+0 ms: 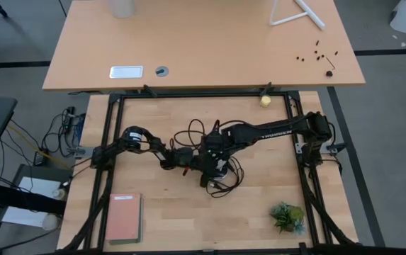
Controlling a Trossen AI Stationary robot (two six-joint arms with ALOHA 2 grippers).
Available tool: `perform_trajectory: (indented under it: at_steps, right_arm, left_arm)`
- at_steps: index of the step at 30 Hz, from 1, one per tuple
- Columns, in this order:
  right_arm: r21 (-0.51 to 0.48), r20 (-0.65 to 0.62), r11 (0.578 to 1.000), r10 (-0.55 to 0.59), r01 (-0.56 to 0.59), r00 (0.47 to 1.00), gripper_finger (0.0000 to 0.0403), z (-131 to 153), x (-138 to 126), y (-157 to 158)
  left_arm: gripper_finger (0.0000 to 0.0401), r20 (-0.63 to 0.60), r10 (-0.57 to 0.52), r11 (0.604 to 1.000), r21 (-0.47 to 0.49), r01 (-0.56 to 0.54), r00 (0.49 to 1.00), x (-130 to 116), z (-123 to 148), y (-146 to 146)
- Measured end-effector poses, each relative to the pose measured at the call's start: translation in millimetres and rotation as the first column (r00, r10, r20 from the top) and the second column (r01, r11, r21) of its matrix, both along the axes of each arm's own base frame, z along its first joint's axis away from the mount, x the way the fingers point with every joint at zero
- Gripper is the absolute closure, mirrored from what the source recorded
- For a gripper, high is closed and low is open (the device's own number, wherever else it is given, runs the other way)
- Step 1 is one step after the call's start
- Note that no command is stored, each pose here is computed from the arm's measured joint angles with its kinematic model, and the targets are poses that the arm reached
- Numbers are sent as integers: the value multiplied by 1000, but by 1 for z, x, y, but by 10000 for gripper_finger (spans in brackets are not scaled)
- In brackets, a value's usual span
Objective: Screw lightbulb
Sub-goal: Insert the white lightbulb into the silver lamp
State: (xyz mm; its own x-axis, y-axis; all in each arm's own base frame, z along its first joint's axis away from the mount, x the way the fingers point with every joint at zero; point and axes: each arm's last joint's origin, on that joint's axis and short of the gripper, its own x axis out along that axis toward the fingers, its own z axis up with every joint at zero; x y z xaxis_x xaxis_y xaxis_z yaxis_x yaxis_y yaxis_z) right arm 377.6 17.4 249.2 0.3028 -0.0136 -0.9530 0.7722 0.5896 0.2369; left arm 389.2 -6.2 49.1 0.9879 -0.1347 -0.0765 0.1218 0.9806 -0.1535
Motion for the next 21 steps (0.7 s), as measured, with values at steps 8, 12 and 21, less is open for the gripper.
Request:
perform_trajectory:
  at_steps: [8, 12, 21]
  right_arm:
    - [-19, 47, 999, 44, -43, 998, 104, 10, -2, 0]
    - [-30, 136, 999, 47, -43, 990, 103, 22, 0, -1]
    - [-81, 86, 995, 59, -52, 995, 106, 27, -10, 4]
  left_arm:
    - [213, 3, -4, 1000, 2, 4, 1000, 0, 0, 0]
    - [213, 3, -5, 1000, 9, 5, 1000, 0, 0, 0]
    - [213, 2, -5, 1000, 9, 5, 1000, 0, 0, 0]
